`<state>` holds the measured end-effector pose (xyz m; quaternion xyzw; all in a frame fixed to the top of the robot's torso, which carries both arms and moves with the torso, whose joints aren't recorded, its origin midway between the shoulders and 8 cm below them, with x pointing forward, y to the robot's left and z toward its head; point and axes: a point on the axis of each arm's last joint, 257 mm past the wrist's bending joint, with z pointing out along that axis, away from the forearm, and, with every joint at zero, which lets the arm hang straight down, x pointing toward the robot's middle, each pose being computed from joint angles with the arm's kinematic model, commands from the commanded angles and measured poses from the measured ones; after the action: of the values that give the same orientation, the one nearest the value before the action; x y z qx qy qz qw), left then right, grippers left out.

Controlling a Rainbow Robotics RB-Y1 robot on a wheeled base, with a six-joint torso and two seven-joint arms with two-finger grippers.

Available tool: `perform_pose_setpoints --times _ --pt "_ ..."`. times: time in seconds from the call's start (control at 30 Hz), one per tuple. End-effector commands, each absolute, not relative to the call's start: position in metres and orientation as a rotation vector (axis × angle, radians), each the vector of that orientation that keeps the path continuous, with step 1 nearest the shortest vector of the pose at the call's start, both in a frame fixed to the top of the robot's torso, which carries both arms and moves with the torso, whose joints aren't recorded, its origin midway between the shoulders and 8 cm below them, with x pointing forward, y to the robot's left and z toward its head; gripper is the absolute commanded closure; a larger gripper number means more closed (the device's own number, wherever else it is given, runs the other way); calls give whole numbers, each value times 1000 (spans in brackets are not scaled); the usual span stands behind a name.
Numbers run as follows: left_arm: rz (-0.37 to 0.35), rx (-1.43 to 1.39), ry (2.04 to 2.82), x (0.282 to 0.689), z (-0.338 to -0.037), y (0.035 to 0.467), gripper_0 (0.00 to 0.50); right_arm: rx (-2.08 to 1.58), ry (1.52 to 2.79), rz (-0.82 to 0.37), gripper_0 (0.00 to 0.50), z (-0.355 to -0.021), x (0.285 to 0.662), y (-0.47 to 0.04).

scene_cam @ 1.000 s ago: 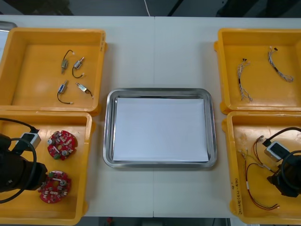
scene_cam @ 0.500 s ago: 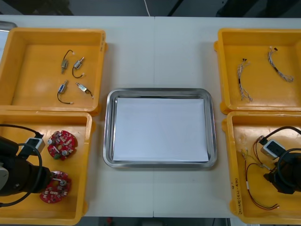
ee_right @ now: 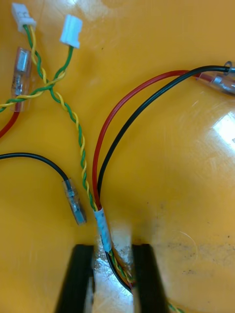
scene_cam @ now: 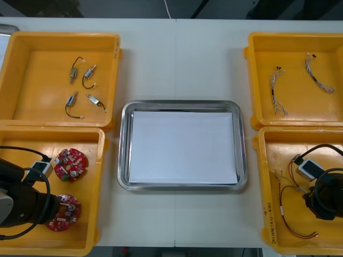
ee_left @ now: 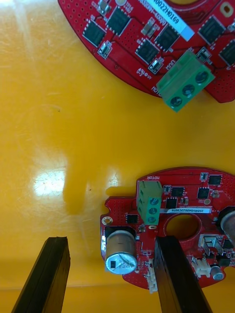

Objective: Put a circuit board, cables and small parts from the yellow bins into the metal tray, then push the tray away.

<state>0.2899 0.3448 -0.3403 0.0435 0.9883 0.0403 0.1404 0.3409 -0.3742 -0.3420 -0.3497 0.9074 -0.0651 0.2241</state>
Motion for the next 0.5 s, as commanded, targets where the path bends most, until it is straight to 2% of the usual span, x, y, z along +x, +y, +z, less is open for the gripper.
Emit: perform_pose_setpoints --times 0.03,0.07,0.13,0.2,0.27,0.5 --pt "177 250 2873 277 -346 356 0 -999 2503 -193 500 -343 340 -377" --pt "177 250 2873 277 -346 356 0 -999 2500 -194 500 -342 341 -376" --pt "177 247 2874 276 -346 357 109 -999 2497 -195 500 -341 342 -376" --pt "176 245 2871 277 -346 356 377 -1000 2489 -199 500 -338 346 -375" --pt "174 244 2871 277 -346 356 498 -1001 2481 -217 500 -335 349 -378" --pt "170 242 2860 280 -346 354 499 -979 2463 -278 500 -310 363 -394"
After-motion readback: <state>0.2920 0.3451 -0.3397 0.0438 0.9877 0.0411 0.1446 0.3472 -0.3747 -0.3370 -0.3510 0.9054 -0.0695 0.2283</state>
